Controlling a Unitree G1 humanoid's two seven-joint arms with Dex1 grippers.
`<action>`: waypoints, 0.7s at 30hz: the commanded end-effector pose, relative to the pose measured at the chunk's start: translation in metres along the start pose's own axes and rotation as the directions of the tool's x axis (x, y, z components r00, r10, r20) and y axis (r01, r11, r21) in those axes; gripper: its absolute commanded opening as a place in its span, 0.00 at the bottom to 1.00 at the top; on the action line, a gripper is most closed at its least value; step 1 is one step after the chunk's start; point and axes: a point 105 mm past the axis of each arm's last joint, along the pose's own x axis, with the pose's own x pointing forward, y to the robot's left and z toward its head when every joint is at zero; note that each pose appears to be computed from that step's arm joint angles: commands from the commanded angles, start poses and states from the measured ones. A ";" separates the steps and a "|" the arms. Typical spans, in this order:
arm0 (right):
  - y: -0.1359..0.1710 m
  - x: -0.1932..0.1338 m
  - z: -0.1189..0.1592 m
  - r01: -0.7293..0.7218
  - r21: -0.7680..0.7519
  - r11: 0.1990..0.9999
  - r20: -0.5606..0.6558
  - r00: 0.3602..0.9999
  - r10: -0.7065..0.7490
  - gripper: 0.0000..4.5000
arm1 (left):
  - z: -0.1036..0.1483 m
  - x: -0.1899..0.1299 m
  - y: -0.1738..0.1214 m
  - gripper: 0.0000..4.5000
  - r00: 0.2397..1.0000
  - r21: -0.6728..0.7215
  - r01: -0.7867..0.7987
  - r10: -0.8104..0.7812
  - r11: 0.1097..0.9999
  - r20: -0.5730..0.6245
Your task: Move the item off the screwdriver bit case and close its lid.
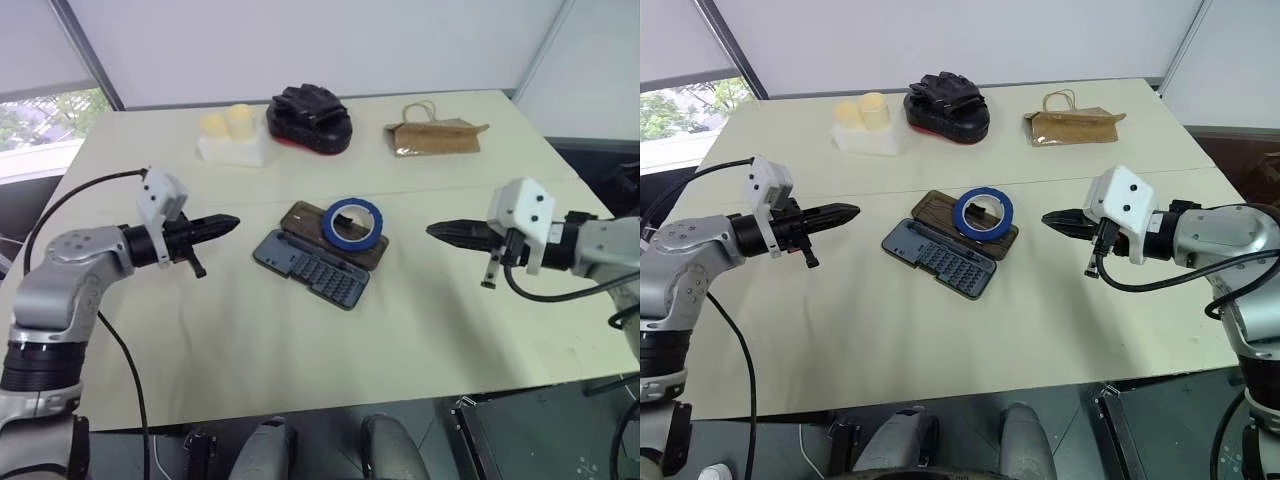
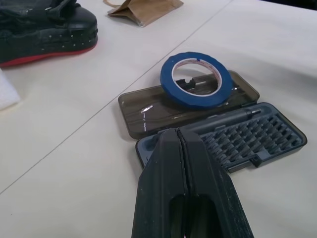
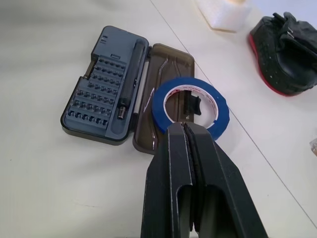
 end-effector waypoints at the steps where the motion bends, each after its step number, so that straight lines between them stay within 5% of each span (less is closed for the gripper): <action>1: -0.001 -0.001 0.013 0.014 -0.041 0.999 0.028 1.000 -0.013 0.00 | 0.011 -0.001 -0.002 0.00 1.000 0.038 -0.002 0.001 0.999 0.023; 10: -0.009 0.010 0.017 0.076 -0.034 0.997 0.058 0.996 -0.074 0.00 | 0.008 0.004 -0.002 0.00 1.000 0.034 -0.002 0.001 0.999 0.023; 13: -0.013 0.029 0.009 0.112 0.051 0.992 0.072 0.991 -0.115 0.20 | 0.005 0.009 -0.005 0.00 1.000 0.032 0.000 -0.001 0.999 0.023; 20: -0.027 0.069 -0.002 0.203 0.216 0.955 0.068 0.973 -0.222 0.99 | 0.005 0.016 -0.008 0.00 0.999 0.036 -0.004 0.003 0.999 0.037; 21: -0.029 0.073 -0.005 0.219 0.237 0.946 0.049 0.970 -0.237 0.99 | 0.006 0.017 -0.008 0.00 0.999 0.036 -0.005 0.004 0.999 0.038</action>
